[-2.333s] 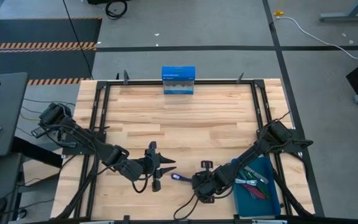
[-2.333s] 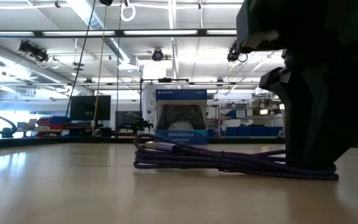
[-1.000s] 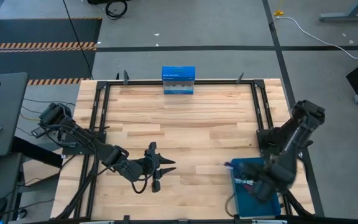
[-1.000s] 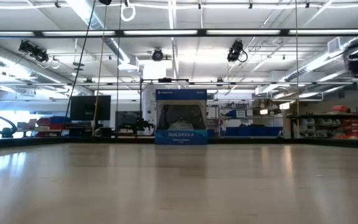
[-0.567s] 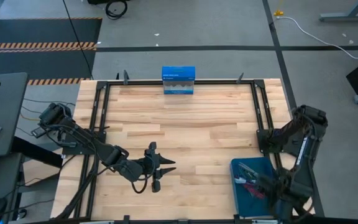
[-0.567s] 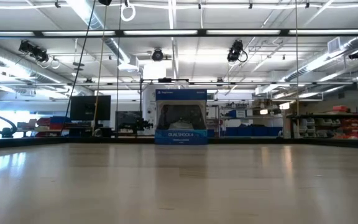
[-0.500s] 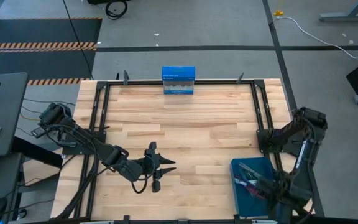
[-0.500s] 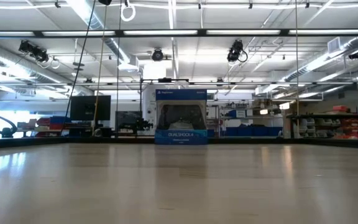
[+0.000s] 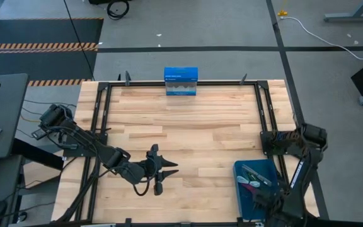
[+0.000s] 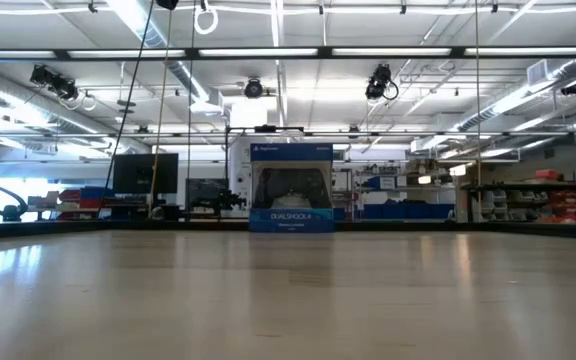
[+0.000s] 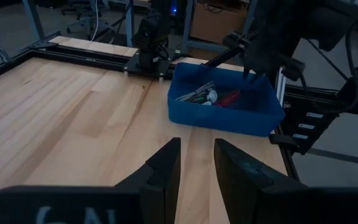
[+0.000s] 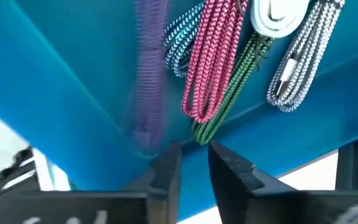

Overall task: Pick and place USB-C Cables
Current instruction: Put the purple USB cable into the blue bin, then move the blue bin to the center of the table

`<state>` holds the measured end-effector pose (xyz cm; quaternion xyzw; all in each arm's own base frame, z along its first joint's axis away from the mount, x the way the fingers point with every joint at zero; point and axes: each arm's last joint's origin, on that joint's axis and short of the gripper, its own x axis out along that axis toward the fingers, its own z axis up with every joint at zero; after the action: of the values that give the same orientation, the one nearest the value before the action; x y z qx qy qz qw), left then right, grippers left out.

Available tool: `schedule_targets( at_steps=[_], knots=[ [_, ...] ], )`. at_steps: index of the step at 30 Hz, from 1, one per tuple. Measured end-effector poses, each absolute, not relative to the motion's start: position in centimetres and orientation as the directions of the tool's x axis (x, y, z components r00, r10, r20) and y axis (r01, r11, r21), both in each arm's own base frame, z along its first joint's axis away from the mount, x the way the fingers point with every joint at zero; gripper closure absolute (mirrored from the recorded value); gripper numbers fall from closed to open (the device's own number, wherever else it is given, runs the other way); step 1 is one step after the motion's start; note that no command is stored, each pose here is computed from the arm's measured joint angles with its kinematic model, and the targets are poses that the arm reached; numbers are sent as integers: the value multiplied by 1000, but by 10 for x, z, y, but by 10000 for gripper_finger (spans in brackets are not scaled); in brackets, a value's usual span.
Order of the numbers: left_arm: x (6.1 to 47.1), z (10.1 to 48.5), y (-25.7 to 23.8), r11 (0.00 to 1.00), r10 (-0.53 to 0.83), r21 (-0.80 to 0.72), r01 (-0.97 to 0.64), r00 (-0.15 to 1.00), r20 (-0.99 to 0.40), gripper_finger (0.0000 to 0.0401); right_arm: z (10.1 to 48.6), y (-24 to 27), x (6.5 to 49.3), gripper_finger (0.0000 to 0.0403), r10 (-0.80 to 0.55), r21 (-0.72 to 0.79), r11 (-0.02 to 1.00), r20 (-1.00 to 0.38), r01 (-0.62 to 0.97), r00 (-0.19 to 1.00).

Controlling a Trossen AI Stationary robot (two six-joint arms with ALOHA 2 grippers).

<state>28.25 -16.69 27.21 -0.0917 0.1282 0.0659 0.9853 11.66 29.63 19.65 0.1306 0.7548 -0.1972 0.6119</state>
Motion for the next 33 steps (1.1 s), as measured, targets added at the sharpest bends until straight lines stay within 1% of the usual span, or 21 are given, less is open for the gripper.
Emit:
schedule_targets(
  at_steps=[2,7,14,18,24,28,33],
  knots=[
    [283,272,-167,974,106,-165,-154,958,-265,296,194,297,116,308,-63,-149,895,-975,420,-214],
    [283,272,-167,972,106,-175,-156,958,-265,296,195,295,115,277,-107,-161,907,-982,388,-157],
    [283,272,-167,972,106,-175,-156,958,-265,296,210,286,115,222,-130,-142,906,-990,398,-57],
    [283,272,-167,972,106,-175,-156,958,-265,296,220,277,119,200,-146,-138,899,-989,416,-13],
    [283,272,-167,972,106,-175,-156,958,-265,296,234,266,132,186,-131,-76,887,-987,455,91],
    [283,272,-167,972,106,-174,-156,958,-266,296,240,260,139,183,-109,-39,892,-985,451,131],
    [283,272,-167,972,106,-174,-156,958,-266,296,240,257,146,183,-120,-42,895,-981,444,149]
  ],
)
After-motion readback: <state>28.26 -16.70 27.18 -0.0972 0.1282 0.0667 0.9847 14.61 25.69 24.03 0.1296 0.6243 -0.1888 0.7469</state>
